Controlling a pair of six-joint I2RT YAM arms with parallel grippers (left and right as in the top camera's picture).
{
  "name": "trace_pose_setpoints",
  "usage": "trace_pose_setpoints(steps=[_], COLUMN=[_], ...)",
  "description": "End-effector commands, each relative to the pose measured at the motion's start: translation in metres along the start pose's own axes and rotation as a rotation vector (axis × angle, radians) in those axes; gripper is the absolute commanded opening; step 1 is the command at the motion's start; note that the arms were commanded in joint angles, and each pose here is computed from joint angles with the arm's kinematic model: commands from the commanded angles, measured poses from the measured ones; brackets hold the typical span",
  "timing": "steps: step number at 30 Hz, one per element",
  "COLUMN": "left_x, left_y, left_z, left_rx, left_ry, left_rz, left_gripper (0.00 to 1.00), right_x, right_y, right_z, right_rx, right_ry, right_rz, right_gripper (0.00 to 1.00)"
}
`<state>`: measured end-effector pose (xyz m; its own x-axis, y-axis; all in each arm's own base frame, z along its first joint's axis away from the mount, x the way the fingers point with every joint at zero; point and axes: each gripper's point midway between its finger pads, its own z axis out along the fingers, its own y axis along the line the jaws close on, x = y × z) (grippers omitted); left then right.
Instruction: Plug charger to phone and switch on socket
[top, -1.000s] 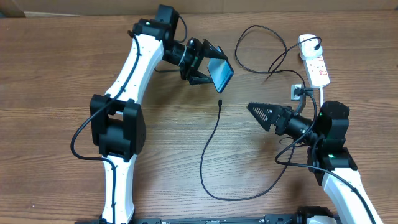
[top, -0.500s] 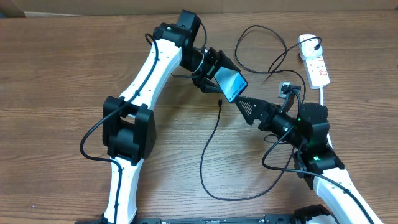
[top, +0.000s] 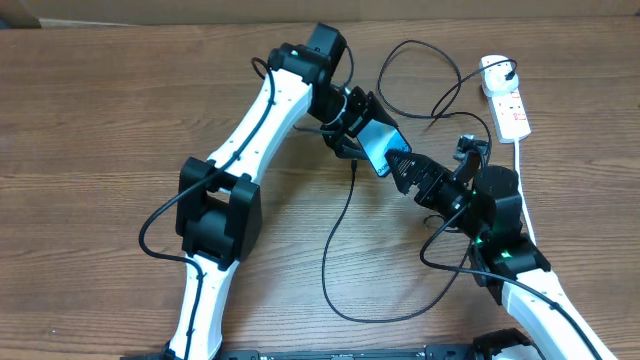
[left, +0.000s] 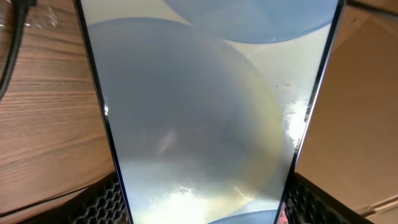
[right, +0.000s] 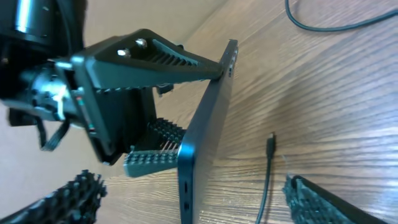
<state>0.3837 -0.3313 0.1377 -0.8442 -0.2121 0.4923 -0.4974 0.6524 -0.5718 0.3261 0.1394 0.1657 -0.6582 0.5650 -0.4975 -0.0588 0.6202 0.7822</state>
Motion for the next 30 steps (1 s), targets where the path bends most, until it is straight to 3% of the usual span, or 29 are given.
trace_pose_setpoints(steps=[1, 14, 22, 30], left_x=[0.007, -0.004, 0.002, 0.009], left_y=[-0.011, 0.001, -0.002, -0.012], left_z=[-0.002, 0.01, 0.017, 0.019], left_rx=[0.007, -0.099, -0.096, -0.052], left_ry=[-0.017, -0.154, -0.154, -0.103], left_rz=[0.034, -0.033, -0.119, -0.109], left_gripper=[0.71, 0.71, 0.72, 0.72], right_x=[0.0, 0.004, 0.001, 0.001], right_y=[-0.006, -0.021, -0.019, -0.023], right_z=[0.005, 0.015, 0.015, 0.015], right_rx=[0.031, 0.073, 0.066, 0.087], right_ry=[0.001, 0.012, 0.001, -0.008], right_rz=[0.033, 0.111, 0.106, 0.109], right_gripper=[0.86, 0.72, 0.65, 0.59])
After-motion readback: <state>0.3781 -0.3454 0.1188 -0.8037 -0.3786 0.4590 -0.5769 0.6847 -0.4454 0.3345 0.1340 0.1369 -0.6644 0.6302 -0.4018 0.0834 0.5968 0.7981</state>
